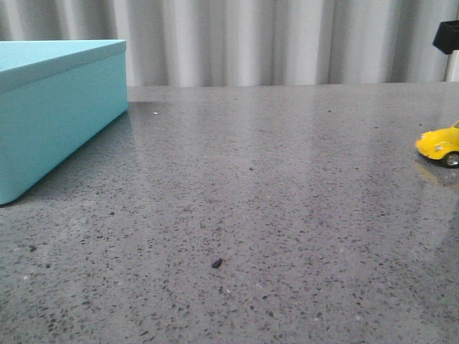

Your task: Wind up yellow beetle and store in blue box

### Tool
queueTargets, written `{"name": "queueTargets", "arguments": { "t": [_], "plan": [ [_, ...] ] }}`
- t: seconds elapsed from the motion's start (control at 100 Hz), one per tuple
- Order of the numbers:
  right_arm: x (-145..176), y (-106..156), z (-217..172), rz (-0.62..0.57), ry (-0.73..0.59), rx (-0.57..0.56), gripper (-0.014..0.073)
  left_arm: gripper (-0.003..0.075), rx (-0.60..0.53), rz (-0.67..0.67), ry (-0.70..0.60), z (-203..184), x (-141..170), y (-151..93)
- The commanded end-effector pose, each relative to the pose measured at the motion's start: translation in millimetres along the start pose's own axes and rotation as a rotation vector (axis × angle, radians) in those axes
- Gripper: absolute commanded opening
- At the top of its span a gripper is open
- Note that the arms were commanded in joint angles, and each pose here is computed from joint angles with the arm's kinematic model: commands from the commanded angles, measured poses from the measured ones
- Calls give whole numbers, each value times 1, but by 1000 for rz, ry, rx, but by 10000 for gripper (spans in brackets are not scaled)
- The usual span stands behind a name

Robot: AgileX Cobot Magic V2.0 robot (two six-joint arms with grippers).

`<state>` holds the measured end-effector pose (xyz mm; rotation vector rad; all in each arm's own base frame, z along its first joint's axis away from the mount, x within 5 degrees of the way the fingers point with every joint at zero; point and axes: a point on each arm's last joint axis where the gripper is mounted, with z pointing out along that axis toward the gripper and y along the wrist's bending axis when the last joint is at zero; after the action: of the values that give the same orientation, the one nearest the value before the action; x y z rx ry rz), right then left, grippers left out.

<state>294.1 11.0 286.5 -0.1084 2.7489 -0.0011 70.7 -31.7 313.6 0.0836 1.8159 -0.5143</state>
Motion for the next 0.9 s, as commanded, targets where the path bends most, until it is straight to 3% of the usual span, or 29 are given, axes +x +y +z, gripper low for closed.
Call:
{"name": "queueTargets", "arguments": {
  "t": [0.0,0.21,0.33,0.43,0.59,0.77,0.89],
  "plan": [
    [-2,-17,-10,11,-26,50,-52,-21,25,-15,-85,-1,-14,-4],
    [6,-51,-12,119,1,99,-52,-21,25,-15,-85,-1,-14,-4],
    [4,-54,-15,129,-36,101,-52,-21,25,-15,-85,-1,-14,-4],
    [-5,-44,-38,118,-171,63,-52,-21,25,-15,-85,-1,-14,-4],
    [-11,-15,-127,4,-472,-60,-52,-21,25,-15,-85,-1,-14,-4],
    [14,6,-215,-69,-785,-80,-52,-21,25,-15,-90,-1,-14,-4],
    [34,8,-239,-78,-862,-71,-52,-21,27,-15,-117,-1,-17,-4]
  ]
}}
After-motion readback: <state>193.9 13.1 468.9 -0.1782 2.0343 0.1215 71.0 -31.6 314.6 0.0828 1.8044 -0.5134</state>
